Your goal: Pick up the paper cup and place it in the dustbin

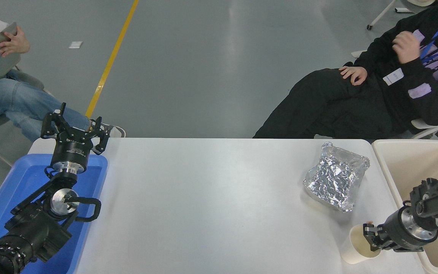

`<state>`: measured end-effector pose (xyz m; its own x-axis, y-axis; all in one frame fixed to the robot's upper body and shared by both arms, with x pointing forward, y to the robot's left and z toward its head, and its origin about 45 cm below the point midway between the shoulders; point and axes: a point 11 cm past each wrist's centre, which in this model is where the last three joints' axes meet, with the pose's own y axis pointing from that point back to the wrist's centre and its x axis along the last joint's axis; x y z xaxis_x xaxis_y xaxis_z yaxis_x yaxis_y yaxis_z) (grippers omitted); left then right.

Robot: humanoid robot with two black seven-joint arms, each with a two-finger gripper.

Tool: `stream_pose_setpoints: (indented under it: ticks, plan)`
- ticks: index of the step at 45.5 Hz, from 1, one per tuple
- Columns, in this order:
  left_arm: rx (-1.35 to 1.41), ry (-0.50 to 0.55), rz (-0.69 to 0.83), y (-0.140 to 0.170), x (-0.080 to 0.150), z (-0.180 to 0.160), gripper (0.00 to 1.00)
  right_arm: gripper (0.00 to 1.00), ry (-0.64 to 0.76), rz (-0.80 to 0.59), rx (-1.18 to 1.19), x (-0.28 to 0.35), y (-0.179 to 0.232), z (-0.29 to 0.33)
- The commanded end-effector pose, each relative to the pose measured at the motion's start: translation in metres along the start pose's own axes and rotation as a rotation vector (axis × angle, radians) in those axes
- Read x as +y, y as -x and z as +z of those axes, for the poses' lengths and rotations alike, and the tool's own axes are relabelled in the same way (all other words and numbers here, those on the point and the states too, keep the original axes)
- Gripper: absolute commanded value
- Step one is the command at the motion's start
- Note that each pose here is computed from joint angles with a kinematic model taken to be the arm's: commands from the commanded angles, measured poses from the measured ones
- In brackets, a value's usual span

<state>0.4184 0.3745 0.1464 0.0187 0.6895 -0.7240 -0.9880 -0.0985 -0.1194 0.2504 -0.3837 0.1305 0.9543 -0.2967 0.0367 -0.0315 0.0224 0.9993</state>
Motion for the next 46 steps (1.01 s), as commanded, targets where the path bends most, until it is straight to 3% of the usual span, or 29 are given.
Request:
stream_pose_setpoints:
  ticks: [1, 7, 19, 35, 46]
  plan:
    - [-0.001, -0.001, -0.001, 0.0, 0.0, 0.0, 0.99, 0.0, -0.009, -0.027, -0.031, 0.025, -0.004, 0.001]
    - [-0.001, 0.0, -0.002, 0.001, -0.001, 0.0, 0.99, 0.0, -0.029, -0.112, -0.046, 0.078, -0.012, -0.002]
    - [0.0, 0.0, 0.0, 0.0, 0.0, 0.0, 0.99, 0.0, -0.05, -0.139, -0.033, 0.177, -0.034, -0.014]
    - [-0.002, -0.001, 0.0, 0.0, 0.0, 0.0, 0.99, 0.0, -0.099, 0.134, 0.047, 0.277, -0.062, -0.044]
    - [0.0, 0.0, 0.0, 0.0, 0.0, 0.0, 0.99, 0.0, -0.103, 0.195, 0.061, 0.299, -0.065, -0.049]
